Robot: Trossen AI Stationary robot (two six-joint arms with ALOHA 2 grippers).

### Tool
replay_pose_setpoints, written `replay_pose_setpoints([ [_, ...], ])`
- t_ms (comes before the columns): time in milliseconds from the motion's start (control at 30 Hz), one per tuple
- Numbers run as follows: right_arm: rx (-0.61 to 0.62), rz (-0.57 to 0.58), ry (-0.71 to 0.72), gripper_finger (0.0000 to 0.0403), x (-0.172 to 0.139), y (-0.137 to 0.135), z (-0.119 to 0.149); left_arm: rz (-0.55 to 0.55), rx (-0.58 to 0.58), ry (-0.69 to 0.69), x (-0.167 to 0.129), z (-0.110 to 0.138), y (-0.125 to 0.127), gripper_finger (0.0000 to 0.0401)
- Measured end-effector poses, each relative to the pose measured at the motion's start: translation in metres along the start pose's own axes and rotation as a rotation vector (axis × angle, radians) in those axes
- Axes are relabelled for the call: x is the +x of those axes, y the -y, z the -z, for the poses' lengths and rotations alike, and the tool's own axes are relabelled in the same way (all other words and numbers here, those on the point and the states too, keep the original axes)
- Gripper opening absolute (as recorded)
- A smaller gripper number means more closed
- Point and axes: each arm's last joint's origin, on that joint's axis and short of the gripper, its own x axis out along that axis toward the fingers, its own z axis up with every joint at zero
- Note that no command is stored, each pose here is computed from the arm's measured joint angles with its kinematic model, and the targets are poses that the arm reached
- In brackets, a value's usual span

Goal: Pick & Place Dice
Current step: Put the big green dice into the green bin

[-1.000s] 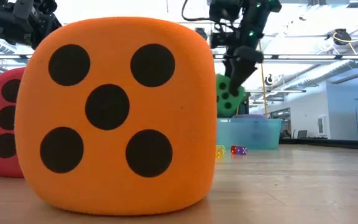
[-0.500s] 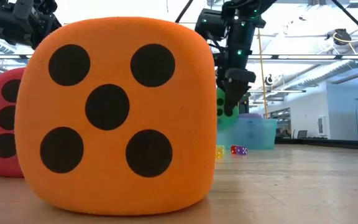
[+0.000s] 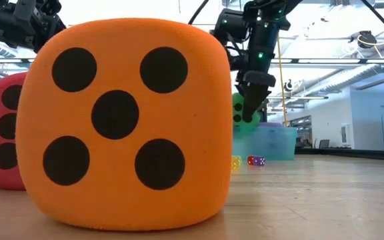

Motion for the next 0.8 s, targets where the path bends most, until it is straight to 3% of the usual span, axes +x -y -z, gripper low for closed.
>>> replay_pose_setpoints([
  [200, -0.005, -0.001, 0.002, 0.0400, -0.001, 0.000, 0.000, 0.000, 0.000, 0.000, 0.000, 0.000, 0.000, 0.0028],
  [500, 0.090, -0.039, 0.021, 0.0400, -0.001, 0.005, 0.000, 0.000, -0.016, 0.000, 0.000, 0.000, 0.000, 0.0028],
  [800, -0.041, -0.022, 0.104, 0.0400, 0.004, 0.003, -0.006, -0.027, -0.057, -0.017, 0.024, 0.003, 0.006, 0.0005],
])
